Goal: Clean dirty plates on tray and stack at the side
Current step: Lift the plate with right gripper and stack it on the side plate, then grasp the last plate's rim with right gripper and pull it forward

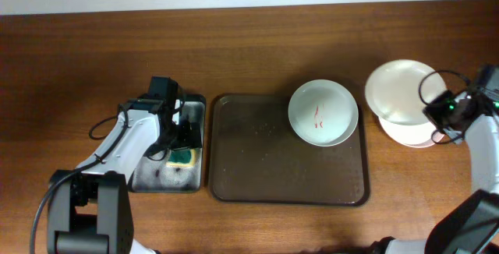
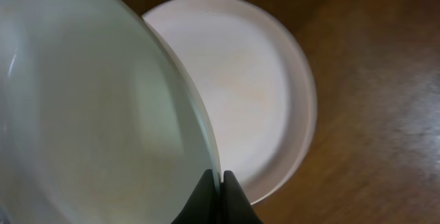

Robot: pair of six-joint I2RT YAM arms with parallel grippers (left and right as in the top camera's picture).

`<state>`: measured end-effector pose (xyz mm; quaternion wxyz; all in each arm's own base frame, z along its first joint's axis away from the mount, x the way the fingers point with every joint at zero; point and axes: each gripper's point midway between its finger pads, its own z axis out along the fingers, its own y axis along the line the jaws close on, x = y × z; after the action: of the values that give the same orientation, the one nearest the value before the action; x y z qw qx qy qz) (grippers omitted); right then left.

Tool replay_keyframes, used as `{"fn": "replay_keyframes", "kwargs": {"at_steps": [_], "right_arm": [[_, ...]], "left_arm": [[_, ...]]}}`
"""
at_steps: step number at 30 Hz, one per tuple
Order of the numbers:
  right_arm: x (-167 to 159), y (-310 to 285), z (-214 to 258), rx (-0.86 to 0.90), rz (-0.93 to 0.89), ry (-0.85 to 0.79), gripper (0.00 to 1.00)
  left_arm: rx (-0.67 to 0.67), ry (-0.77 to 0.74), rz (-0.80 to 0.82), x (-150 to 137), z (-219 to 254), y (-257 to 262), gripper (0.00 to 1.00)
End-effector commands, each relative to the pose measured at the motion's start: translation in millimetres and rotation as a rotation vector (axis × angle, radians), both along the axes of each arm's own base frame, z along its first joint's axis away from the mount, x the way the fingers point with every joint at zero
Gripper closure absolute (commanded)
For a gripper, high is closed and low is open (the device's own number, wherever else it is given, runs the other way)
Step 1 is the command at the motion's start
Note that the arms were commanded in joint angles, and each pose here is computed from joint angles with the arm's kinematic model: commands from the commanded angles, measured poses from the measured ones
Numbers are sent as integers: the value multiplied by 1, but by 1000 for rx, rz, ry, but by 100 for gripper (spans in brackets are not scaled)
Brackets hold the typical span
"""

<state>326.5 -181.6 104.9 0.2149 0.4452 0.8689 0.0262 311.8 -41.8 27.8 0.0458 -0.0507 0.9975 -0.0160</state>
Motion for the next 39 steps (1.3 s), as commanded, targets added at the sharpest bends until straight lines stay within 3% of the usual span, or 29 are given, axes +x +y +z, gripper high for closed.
{"fn": "replay_keyframes", "kwargs": {"at_steps": [1,2,4,5,7,12,14,19,21,25,27,30,35,37,39], "right_arm": [[-7,-18,-15,43,-59,24,96],[-8,-20,-19,47,-66,30,93],[3,-14,-18,79,-37,-14,63],[12,-4,-15,124,-3,-58,55],[37,33,-3,242,127,-165,48],[56,119,-7,173,499,-111,45],[58,127,-19,60,527,-35,46],[70,160,-57,-2,702,37,47],[74,162,-79,7,708,64,54],[73,184,-90,133,763,39,90],[71,197,-86,204,787,11,96],[60,221,-79,348,818,-8,96],[15,281,-74,537,918,117,95],[18,294,-75,502,968,107,68],[28,294,-74,473,981,64,56]], "left_arm": [[-11,-31,-2,6,8,-1,1],[-11,-31,-2,6,8,-1,1],[-11,-31,-2,6,8,-1,1],[-11,-31,-2,6,8,-1,1],[-11,-31,-2,6,8,-1,1],[-11,-31,-2,6,8,-1,1],[-11,-31,-2,6,8,-1,1],[-11,-31,-2,6,8,-1,1],[-11,-30,-2,6,8,-1,1],[-11,-31,-2,6,8,-1,1],[-11,-31,-2,6,8,-1,1],[-11,-31,-2,6,8,-1,0],[-11,-34,-2,7,9,-1,1],[-12,-34,-2,7,9,-1,1],[-12,-34,-2,7,9,-1,0]]}}
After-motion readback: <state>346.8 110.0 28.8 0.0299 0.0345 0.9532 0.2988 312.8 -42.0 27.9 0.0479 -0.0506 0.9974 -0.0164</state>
